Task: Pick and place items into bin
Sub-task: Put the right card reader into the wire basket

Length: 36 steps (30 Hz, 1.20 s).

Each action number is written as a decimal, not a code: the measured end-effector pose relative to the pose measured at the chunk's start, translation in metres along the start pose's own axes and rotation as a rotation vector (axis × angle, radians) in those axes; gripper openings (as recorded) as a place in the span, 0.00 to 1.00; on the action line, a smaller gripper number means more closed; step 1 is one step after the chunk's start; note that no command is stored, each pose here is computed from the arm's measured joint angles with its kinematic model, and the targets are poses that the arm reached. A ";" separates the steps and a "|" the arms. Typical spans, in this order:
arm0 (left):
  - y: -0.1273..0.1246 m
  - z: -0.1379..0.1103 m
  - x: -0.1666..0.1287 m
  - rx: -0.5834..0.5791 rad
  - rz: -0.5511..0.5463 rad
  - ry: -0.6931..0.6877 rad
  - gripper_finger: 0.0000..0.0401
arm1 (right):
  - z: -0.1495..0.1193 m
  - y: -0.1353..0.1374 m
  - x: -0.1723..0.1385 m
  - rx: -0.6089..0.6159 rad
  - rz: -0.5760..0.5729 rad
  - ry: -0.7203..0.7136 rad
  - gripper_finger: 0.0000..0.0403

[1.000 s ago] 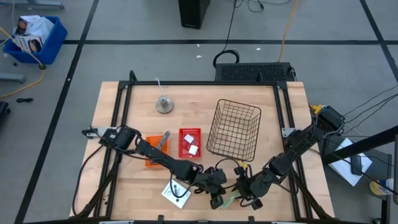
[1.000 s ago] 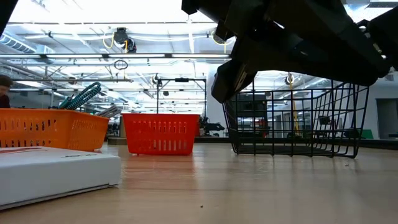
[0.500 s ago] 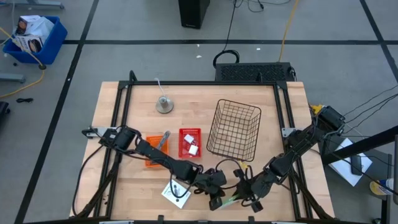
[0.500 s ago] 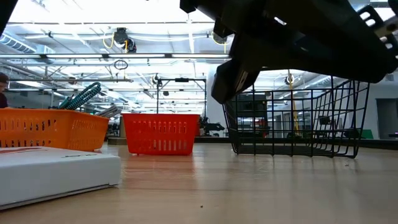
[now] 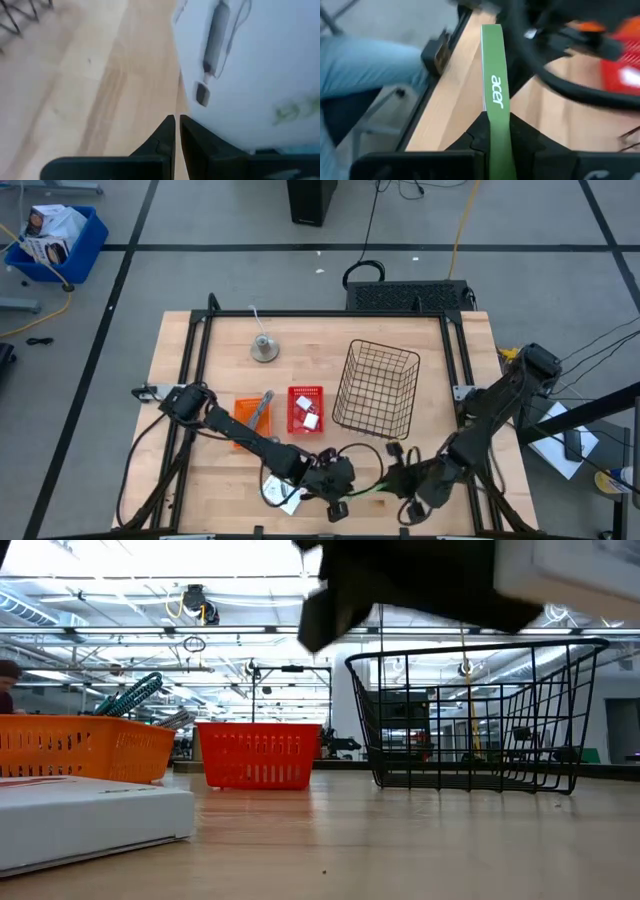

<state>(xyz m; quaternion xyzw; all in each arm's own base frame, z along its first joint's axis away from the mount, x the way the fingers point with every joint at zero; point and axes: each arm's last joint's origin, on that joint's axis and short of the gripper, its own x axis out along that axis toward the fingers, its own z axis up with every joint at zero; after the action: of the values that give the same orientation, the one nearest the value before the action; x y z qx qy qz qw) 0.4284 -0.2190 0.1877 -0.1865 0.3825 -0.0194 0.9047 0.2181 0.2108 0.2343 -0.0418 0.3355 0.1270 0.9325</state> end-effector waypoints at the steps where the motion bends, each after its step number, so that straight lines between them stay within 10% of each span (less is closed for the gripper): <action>1: -0.002 0.001 -0.004 0.009 0.017 -0.025 0.08 | 0.002 -0.001 -0.006 -0.009 -0.012 -0.013 0.08; 15: -0.033 -0.008 -0.073 0.108 0.304 -0.191 0.08 | 0.014 -0.041 -0.070 -0.037 -0.348 -0.131 0.08; 27: -0.037 -0.011 -0.075 0.103 0.305 -0.207 0.08 | 0.011 -0.109 -0.066 -0.048 -0.694 0.038 0.08; 36: -0.040 -0.012 -0.076 0.101 0.295 -0.213 0.08 | -0.014 -0.163 -0.049 0.029 -0.748 0.226 0.09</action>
<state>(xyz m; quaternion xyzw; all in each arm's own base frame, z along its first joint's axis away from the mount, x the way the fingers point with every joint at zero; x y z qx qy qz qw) 0.3711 -0.2462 0.2462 -0.0836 0.3064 0.1138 0.9414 0.2163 0.0412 0.2540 -0.1616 0.3994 -0.2318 0.8722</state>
